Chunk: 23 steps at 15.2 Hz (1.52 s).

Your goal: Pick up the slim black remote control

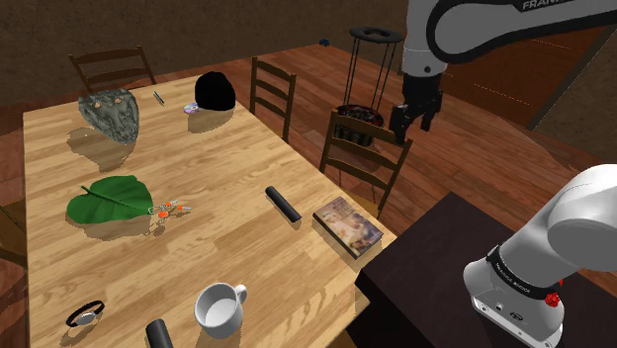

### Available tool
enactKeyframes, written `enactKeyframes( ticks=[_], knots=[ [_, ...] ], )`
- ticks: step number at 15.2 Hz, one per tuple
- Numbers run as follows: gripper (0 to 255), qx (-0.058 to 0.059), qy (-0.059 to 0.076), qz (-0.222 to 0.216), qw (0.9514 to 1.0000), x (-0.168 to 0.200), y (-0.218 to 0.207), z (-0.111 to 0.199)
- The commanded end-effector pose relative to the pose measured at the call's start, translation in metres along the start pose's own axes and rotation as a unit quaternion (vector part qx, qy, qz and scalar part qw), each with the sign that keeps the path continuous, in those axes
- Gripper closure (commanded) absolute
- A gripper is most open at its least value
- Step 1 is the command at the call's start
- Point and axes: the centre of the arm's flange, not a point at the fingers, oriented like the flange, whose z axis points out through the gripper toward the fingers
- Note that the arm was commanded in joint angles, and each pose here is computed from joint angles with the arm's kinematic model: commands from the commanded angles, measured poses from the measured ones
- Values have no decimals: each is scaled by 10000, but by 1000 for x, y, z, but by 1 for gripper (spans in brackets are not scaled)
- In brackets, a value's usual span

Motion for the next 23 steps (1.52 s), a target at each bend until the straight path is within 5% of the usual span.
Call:
enactKeyframes(
  ticks=[1, 23],
  knots=[
    [0, 40, -9, -34, 10000, 20, -13, 16],
    [0, 417, -165, -408, 9982, 203, -164, 179]
  ],
)
